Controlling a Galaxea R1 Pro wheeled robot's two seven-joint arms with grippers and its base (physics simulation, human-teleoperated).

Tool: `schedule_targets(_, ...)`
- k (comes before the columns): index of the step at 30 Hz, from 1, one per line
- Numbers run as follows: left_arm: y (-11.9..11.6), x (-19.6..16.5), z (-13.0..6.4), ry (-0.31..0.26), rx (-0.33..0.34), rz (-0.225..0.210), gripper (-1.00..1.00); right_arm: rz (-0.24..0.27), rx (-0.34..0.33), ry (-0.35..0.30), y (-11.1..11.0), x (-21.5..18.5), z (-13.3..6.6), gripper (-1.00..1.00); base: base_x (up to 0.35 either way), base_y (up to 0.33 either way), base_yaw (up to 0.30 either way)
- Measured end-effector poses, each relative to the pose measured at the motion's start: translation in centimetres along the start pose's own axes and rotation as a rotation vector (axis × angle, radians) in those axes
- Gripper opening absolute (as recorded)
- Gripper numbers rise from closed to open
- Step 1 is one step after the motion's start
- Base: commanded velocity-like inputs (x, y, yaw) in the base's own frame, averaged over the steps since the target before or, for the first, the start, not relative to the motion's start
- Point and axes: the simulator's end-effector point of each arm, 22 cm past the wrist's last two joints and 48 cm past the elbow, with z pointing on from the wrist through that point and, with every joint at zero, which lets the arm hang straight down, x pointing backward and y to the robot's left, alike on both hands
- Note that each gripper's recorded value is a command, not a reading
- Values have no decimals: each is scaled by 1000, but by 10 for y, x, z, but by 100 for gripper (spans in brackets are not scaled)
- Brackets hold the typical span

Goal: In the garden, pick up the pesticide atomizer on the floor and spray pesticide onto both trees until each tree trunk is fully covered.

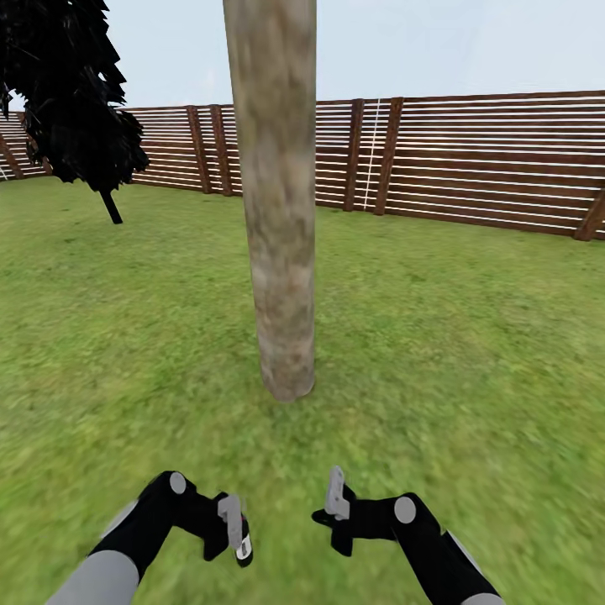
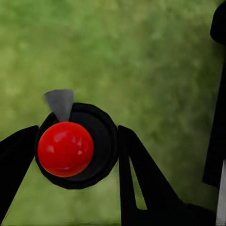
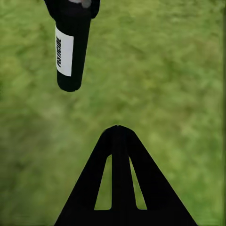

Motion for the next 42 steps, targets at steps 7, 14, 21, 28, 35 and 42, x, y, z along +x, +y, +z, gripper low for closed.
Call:
schedule_targets(7, -14, -29, 17, -21, 26, 41, -100, -4, -2, -4, 0, -3, 0, -100, 0, 0, 0)
schedule_targets(14, -18, -41, 22, -34, 29, 50, -100, -1, -12, -34, 6, -20, 11, -100, 0, 0, 0)
schedule_targets(21, -18, -41, 22, -34, 29, 54, -100, -1, -15, -44, 9, -26, 14, -100, 0, 0, 0)
schedule_targets(28, -26, -44, 27, -2, 52, 110, -100, -1, -17, -49, 10, -29, 16, -100, 0, 0, 0)
schedule_targets(35, -28, -64, 31, -11, 58, 147, -100, -1, -17, -50, 10, -29, 16, -100, 0, 0, 0)
schedule_targets(42, -31, -77, 34, -29, 63, 157, -100, -1, -17, -50, 10, -29, 16, -100, 0, 0, 0)
